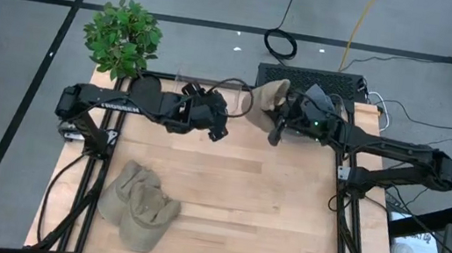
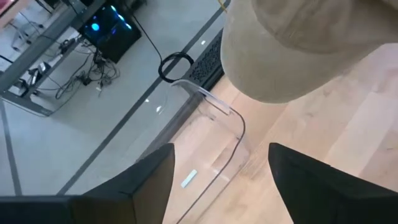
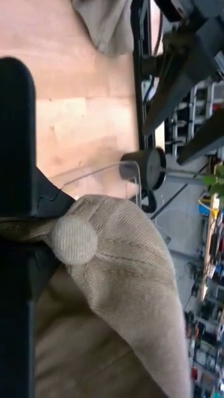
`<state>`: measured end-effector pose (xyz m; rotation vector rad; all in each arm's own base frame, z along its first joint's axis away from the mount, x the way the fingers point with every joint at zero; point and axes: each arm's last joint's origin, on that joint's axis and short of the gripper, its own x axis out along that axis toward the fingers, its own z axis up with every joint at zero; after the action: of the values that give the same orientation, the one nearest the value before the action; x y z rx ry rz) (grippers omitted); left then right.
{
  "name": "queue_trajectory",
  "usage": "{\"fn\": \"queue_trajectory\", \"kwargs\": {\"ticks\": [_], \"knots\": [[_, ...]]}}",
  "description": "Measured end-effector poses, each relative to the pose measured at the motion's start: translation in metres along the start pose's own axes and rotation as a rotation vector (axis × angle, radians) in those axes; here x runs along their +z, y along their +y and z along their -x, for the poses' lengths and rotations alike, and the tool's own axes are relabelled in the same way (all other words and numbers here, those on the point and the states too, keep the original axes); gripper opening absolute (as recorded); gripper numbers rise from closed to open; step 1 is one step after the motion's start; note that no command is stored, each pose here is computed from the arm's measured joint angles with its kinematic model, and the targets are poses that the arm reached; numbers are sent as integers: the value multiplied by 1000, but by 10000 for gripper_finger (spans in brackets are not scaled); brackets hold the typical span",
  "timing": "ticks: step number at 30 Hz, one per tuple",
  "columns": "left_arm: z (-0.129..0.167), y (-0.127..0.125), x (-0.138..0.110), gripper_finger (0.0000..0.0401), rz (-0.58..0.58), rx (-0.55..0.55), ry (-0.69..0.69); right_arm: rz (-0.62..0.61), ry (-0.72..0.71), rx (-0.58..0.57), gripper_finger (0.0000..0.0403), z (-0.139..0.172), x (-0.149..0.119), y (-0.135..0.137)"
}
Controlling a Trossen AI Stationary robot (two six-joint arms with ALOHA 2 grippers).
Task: Pick & Place hat
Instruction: Put the right brown cap into the left transparent bin
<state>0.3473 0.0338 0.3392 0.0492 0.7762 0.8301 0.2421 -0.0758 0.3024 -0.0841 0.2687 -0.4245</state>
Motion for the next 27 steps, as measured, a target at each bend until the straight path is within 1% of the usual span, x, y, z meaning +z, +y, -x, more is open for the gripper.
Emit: {"fn": "queue_trajectory", "kwargs": {"ticks": [5,8,11,14,17,22,27], "knots": [[1,-2,0,249,-3,-16,3,13,-15,-1,0,0,1,0],[1,-2,0,247,6,-30,8,22,-53,-6,0,0,5,-1],[1,-2,-1,252,13,-47,14,32,-68,-8,0,0,7,-1],[1,-2,-1,260,-14,-50,14,31,-69,-7,0,0,7,-1],[1,-2,-1,267,-8,-50,15,31,-81,33,0,0,8,0],[-5,-3,1,268,1,-46,6,51,-162,53,0,3,15,0],[-13,5,8,254,60,-33,-25,84,-303,47,0,17,32,1]]}}
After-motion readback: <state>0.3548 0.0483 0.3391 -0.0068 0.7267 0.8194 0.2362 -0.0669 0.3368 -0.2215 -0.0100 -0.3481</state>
